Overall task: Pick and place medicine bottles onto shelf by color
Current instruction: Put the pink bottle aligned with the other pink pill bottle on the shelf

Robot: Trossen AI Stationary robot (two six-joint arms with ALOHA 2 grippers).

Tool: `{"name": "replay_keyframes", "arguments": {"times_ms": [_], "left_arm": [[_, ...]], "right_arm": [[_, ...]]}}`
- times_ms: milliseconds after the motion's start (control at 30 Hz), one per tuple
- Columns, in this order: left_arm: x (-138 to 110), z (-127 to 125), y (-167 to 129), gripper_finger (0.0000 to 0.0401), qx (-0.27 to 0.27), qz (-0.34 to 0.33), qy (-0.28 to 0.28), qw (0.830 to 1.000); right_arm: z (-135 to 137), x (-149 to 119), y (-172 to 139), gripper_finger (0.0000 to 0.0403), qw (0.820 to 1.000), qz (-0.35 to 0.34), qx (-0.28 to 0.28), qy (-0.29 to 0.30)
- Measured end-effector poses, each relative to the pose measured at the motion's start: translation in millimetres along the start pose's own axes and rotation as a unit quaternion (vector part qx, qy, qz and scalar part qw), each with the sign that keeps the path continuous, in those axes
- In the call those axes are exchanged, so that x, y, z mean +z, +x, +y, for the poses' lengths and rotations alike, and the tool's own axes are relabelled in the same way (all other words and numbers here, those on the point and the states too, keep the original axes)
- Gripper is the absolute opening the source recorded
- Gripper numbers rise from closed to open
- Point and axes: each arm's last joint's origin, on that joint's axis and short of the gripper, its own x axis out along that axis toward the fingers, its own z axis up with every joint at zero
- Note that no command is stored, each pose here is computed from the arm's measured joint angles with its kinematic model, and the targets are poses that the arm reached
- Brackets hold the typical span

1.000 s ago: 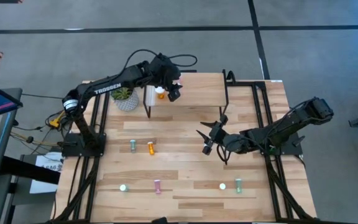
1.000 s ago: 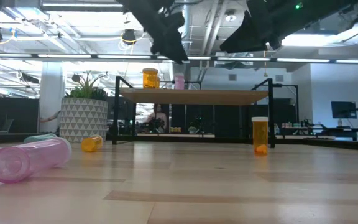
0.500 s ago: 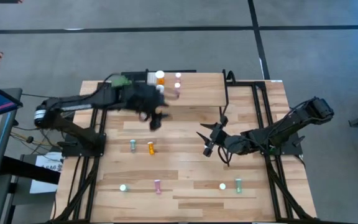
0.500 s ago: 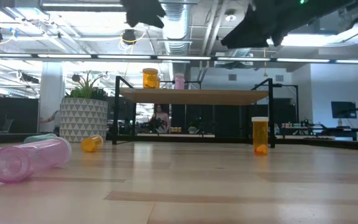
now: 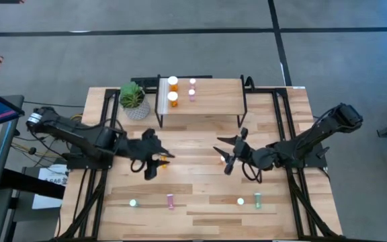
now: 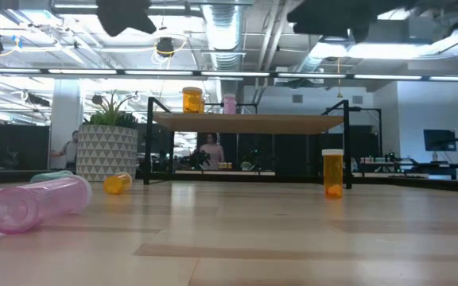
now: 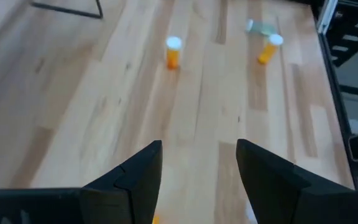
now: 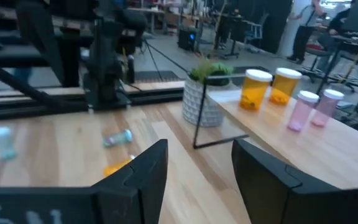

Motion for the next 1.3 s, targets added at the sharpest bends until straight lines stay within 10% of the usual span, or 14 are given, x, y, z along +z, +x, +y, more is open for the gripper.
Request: {"name": "replay_keyframes", "arguments": {"times_ms": [200, 667, 1300], "left_arm": [[-23, -20, 5, 0.0193, -0.022, 0.002, 0.021, 1.0], [-88, -56, 51, 0.0187, -0.05, 0.016, -0.157, 0.986], [-88, -120, 112, 0.0169, 0.017, 0.157, -0.299, 0.941]], "right_arm": [[13, 4, -14, 0.0192, 0.999, -0.02, 0.036, 0.02], [25, 4, -30, 0.018, 0.994, -0.02, 0.075, 0.082], [35, 1, -44, 0.0178, 0.992, -0.013, 0.106, 0.072]]}}
